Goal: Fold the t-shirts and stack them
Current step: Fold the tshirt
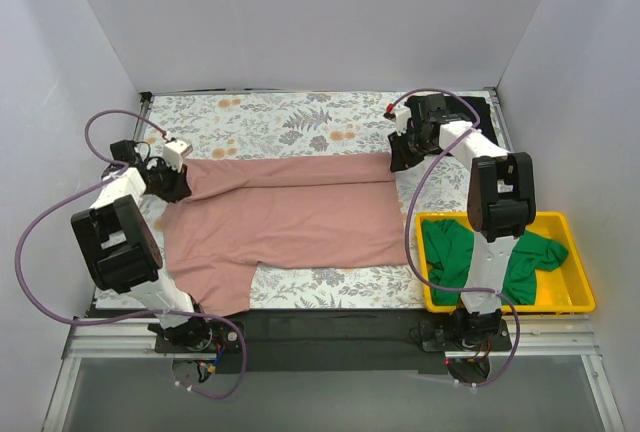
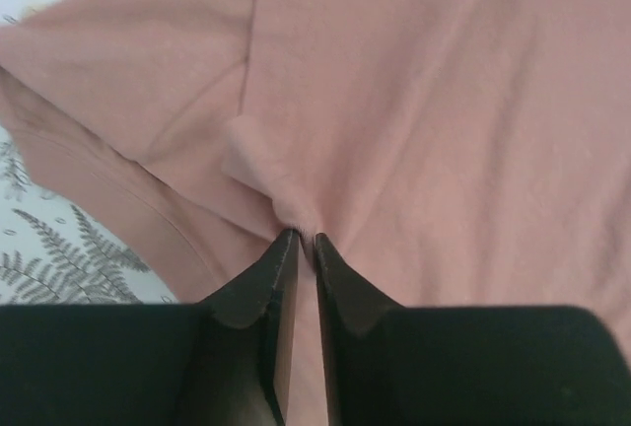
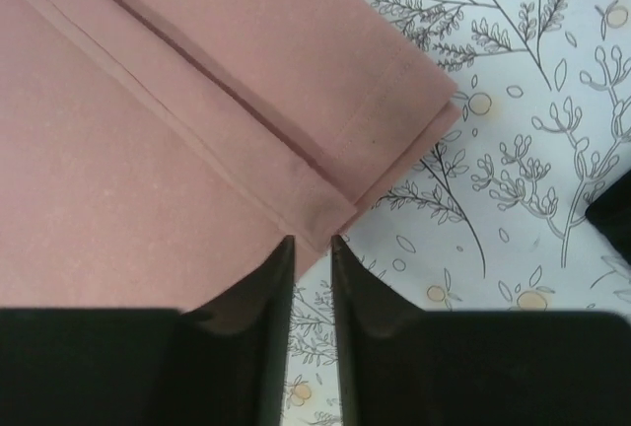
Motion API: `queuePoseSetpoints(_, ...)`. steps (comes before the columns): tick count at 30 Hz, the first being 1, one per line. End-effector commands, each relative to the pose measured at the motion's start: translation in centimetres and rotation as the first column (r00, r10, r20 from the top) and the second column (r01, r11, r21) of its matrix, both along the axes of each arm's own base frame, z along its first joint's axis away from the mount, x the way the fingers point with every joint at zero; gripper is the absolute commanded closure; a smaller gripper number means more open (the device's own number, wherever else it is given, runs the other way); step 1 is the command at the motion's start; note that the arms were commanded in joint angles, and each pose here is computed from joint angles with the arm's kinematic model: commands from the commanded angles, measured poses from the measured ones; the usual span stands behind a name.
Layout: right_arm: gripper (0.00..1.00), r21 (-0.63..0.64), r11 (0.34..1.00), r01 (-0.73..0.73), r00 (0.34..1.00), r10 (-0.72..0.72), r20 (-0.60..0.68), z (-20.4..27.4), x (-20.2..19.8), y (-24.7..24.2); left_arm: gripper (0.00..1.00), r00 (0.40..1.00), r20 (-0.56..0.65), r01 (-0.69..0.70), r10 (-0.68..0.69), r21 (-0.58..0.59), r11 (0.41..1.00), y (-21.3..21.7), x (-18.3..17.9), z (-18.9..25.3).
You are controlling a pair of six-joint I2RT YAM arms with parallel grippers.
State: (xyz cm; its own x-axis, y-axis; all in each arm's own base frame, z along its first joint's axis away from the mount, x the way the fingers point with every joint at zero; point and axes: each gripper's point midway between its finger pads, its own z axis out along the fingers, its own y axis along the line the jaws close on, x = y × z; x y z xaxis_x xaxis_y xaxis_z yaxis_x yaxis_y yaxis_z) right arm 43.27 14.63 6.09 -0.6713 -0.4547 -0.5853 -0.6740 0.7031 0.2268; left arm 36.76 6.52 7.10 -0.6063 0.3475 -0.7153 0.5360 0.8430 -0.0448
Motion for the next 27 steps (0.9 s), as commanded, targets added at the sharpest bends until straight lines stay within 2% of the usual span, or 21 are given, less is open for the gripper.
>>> queuePoseSetpoints(1, 0.65, -0.039, 0.999, -0.028, 1.000, 0.029, 0.008, 1.3, 0.1, -0.6, 0.86, 0.989, -0.093, 0.123, -0.119, 0.042, 0.991, 0.3, -2.6, -0.1)
queuePoseSetpoints(3, 0.60, -0.044, 0.998, -0.038, 0.999, 0.039, 0.016, 1.7, 0.2, -0.6, 0.84, 0.988, -0.075, 0.141, -0.138, 0.043, 0.989, 0.8, -1.8, 1.1)
queuePoseSetpoints(5, 0.59, -0.048, 0.998, -0.036, 0.999, 0.038, 0.033, 2.6, 0.7, -0.7, 0.77, 0.982, -0.095, 0.166, -0.165, 0.012, 0.986, 0.5, -1.9, 1.4)
queuePoseSetpoints(10, 0.59, -0.045, 0.997, -0.055, 0.996, 0.058, 0.063, 3.6, 2.1, 0.3, 0.67, 0.991, -0.016, 0.133, -0.134, -0.047, 0.990, -0.1, 1.8, 4.2)
queuePoseSetpoints(11, 0.60, -0.048, 0.997, -0.061, 0.996, 0.063, 0.061, 3.6, 2.5, 0.6, 0.61, 0.990, -0.029, 0.136, -0.138, -0.059, 0.989, -0.5, 2.2, 3.7)
queuePoseSetpoints(14, 0.61, -0.069, 0.994, -0.090, 0.994, 0.094, 0.054, 2.9, 2.6, 1.5, 0.56, 0.992, -0.044, 0.114, -0.118, -0.079, 0.990, -1.4, 3.9, 3.4)
queuePoseSetpoints(16, 0.61, -0.086, 0.990, -0.109, 0.992, 0.115, 0.061, 2.8, 2.8, 2.1, 0.48, 0.993, -0.056, 0.095, -0.100, -0.080, 0.992, -1.9, 5.1, 3.2)
queuePoseSetpoints(27, 0.62, -0.153, 0.975, -0.159, 0.987, 0.155, -0.037, -1.3, 1.5, 2.1, 0.44, 0.986, -0.122, 0.099, -0.114, -0.126, 0.987, -5.0, 9.5, -0.4)
